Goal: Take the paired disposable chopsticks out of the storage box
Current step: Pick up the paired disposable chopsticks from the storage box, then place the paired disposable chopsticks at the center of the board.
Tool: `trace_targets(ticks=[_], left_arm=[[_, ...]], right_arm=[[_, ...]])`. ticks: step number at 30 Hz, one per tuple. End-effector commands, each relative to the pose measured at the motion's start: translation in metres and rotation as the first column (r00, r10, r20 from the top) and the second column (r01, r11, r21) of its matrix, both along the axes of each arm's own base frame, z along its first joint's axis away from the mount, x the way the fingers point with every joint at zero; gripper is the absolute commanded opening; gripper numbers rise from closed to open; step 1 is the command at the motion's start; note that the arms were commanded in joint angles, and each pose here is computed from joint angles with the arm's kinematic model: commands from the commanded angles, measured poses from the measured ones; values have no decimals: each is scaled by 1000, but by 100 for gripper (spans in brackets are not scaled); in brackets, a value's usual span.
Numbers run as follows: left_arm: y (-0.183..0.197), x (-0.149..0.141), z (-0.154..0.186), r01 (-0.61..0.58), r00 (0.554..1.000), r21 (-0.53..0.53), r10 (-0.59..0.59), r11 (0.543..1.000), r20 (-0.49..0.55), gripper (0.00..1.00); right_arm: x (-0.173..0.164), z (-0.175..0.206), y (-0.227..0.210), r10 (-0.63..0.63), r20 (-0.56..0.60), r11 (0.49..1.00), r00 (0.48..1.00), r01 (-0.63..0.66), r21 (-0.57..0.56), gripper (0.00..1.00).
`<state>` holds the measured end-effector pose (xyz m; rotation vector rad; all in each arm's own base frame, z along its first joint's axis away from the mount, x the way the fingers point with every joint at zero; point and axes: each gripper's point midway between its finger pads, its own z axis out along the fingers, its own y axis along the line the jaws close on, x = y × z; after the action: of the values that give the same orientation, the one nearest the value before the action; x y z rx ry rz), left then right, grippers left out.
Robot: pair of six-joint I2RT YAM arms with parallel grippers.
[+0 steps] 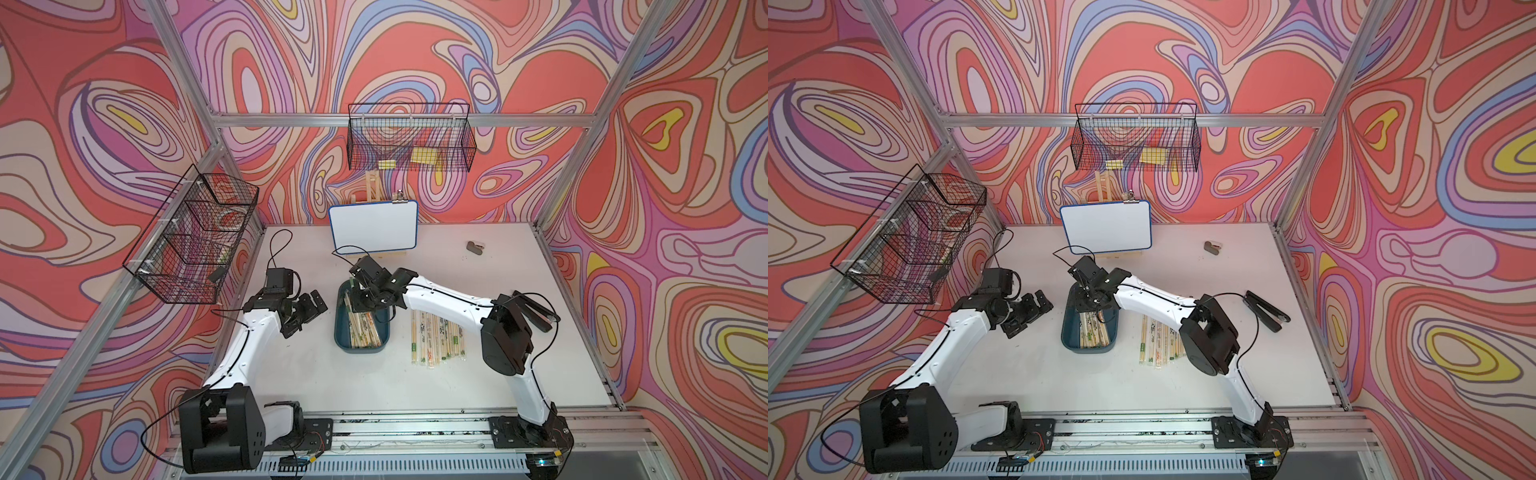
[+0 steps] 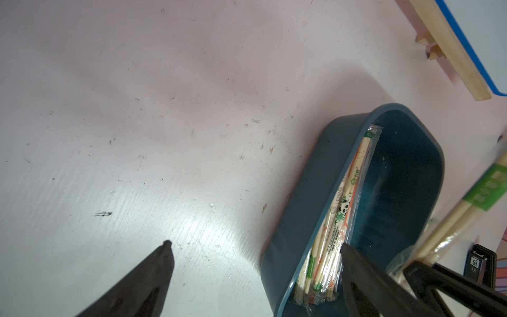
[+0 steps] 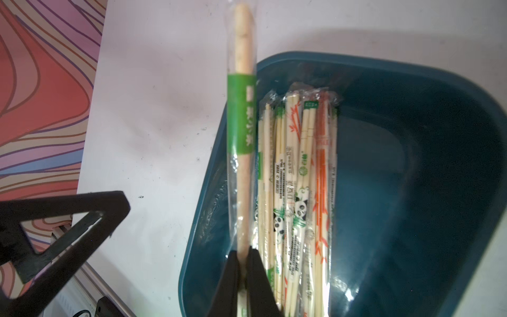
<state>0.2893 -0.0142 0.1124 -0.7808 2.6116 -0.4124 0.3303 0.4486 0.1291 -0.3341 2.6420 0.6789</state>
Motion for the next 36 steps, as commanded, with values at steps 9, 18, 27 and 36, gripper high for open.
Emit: trace_targets(ticks=[9, 18, 27, 36], left_arm=[[-14, -1, 22, 37, 998, -68, -33, 997, 61, 100], [-28, -4, 26, 70, 996, -72, -65, 995, 68, 100], [-33, -6, 25, 72, 996, -66, -68, 995, 65, 100], [-33, -7, 21, 74, 996, -62, -70, 995, 57, 100]], right_arm=[[22, 26, -82, -156, 31, 988, 987, 156, 23, 0], [6, -9, -117, -206, -31, 978, 978, 204, -49, 0], [-12, -57, -127, -239, -118, 969, 964, 229, -87, 0], [-27, -92, -141, -258, -172, 960, 951, 231, -160, 0]])
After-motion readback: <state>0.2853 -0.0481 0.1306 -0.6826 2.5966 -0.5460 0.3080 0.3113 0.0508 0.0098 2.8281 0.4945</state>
